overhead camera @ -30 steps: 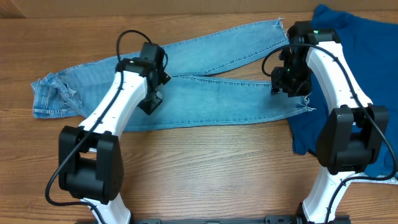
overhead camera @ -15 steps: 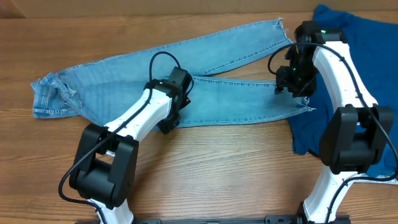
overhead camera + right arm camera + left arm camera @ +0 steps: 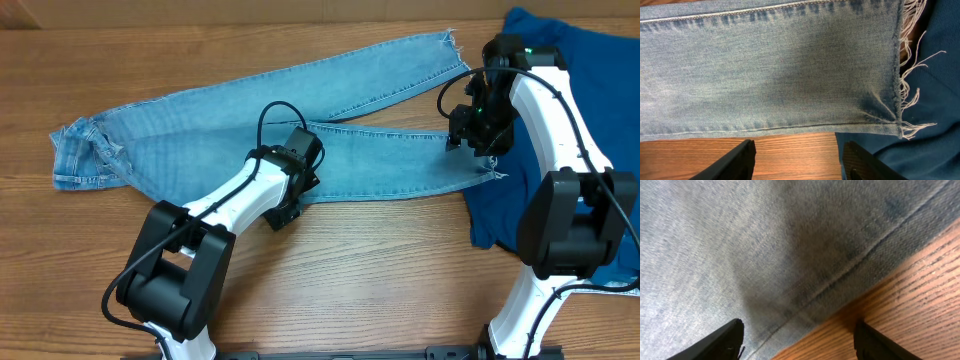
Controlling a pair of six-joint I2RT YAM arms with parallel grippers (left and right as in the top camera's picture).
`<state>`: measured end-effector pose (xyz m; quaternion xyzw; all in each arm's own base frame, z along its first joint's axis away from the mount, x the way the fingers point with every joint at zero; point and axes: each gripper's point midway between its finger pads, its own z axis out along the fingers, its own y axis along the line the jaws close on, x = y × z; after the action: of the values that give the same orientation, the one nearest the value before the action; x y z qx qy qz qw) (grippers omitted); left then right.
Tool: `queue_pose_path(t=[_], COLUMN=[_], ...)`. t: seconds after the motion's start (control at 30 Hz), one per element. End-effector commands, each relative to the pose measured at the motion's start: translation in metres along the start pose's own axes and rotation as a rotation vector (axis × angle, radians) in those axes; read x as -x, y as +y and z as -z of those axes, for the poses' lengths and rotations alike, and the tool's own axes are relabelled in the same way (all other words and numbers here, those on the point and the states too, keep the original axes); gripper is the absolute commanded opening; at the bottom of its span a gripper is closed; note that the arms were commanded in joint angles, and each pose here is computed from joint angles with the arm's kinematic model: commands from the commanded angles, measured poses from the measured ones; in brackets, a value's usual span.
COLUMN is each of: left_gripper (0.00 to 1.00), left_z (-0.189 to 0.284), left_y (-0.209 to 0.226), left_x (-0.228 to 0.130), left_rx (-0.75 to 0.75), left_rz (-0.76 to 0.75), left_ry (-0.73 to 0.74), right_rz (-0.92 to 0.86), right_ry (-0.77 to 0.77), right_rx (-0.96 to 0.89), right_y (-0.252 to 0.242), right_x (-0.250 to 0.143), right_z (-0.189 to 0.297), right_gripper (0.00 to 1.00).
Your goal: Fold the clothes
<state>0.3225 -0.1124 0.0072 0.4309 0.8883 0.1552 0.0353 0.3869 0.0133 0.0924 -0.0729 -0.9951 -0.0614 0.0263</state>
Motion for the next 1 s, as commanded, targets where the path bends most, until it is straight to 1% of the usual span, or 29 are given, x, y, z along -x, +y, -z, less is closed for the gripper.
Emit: queue_pose_path(t=[0.0,0.07,0.1,0.13,0.2,0.23,0.33,0.4,0.57,0.63,0.7,0.83,0.87,0.97], left_gripper=[0.64,0.54,0.46,0.36,0.09,0.04,0.04,0.04,0.04,0.04,0.06,0.06,0.08,0.09], left_z=[-0.012,-0.013,-0.014,-0.014,-0.013,-0.013,-0.005,0.012,0.073,0.092,0.105,0.113,0.113,0.111], left_y=[0.001,0.006,0.007,0.009,0.016,0.020,0.028,0.040,0.080,0.092,0.104,0.123,0.124,0.122], left_x=[0.000,0.003,0.004,0.006,0.005,0.003,0.001,-0.001,-0.004,-0.004,-0.002,0.004,0.006,0.009], left_rx=[0.044,0.074,0.083,0.089,0.123,0.143,0.192,0.239,0.370,0.403,0.435,0.468,0.460,0.438], left_rz=[0.002,0.009,0.012,0.017,0.026,0.030,0.043,0.053,0.102,0.095,0.123,0.194,0.201,0.207], left_ry=[-0.011,-0.025,-0.031,-0.037,-0.033,-0.023,-0.011,-0.016,-0.108,-0.154,-0.202,-0.272,-0.285,-0.302], right_rz=[-0.013,-0.013,-0.013,-0.013,-0.013,-0.013,-0.013,-0.013,-0.013,-0.013,-0.013,-0.014,-0.014,-0.014], right_ry=[-0.013,-0.013,-0.013,-0.013,-0.013,-0.013,-0.013,-0.013,-0.013,-0.013,-0.013,-0.011,-0.009,-0.005], right_rx=[0.012,0.012,0.012,0.011,0.011,0.011,0.011,0.011,0.011,0.011,0.011,0.011,0.011,0.010], right_y=[0.000,0.000,0.000,0.000,0.000,0.000,0.000,0.000,-0.001,-0.001,-0.001,-0.001,-0.001,-0.001], right_x=[0.001,0.001,0.001,0.000,0.000,0.000,0.001,0.001,0.001,0.001,0.001,0.000,0.000,-0.001], right_z=[0.004,0.004,0.004,0.004,0.004,0.004,0.004,0.004,0.004,0.004,0.004,0.004,0.004,0.004], right_gripper=[0.60,0.60,0.59,0.59,0.59,0.59,0.59,0.59,0.59,0.59,0.59,0.59,0.59,0.59])
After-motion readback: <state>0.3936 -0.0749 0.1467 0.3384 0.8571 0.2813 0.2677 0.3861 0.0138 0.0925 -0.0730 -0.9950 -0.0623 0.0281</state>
